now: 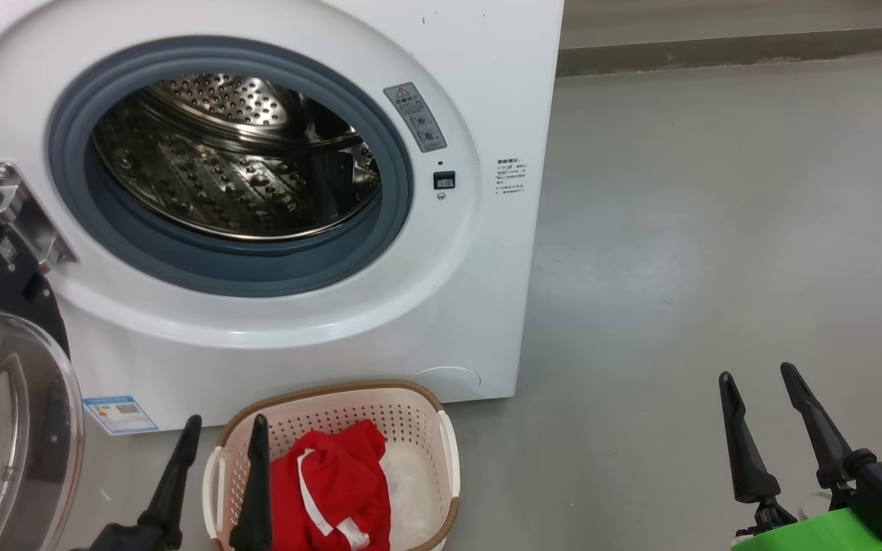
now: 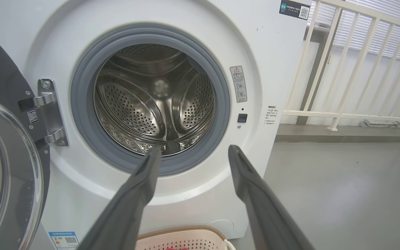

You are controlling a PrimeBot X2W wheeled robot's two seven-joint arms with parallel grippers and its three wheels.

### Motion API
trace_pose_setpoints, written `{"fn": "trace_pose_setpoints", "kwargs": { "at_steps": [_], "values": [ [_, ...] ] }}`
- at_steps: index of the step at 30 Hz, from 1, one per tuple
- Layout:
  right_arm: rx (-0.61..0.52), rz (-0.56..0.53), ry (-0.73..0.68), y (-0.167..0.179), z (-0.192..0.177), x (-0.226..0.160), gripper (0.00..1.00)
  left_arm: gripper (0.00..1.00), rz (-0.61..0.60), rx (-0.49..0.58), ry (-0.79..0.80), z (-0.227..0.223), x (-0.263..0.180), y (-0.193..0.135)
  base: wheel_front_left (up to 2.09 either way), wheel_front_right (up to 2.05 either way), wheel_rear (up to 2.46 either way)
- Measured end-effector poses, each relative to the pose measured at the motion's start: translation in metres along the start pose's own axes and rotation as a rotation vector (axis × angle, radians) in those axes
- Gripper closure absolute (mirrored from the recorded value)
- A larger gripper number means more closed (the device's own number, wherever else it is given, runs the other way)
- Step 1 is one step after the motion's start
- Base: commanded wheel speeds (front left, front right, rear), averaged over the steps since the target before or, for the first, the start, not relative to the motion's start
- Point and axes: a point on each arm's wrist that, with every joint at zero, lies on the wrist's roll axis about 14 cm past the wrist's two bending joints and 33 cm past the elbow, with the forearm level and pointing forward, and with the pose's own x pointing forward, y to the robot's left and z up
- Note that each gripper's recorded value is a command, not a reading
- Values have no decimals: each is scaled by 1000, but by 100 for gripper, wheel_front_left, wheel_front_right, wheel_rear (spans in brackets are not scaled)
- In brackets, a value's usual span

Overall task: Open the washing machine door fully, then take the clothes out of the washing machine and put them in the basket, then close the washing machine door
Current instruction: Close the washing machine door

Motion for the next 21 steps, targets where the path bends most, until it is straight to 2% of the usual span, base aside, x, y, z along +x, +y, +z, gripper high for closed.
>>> {"fn": "trace_pose_setpoints", "kwargs": {
  "at_steps": [11, 21],
  "values": [
    [-1, 0, 7, 0, -2, 1, 0, 0, 8, 7, 9, -3, 0, 3, -20, 20, 0],
    [-1, 0, 10, 0, -3, 2, 0, 0, 10, 19, 13, -4, 0, 4, -139, 139, 0]
  ]
}}
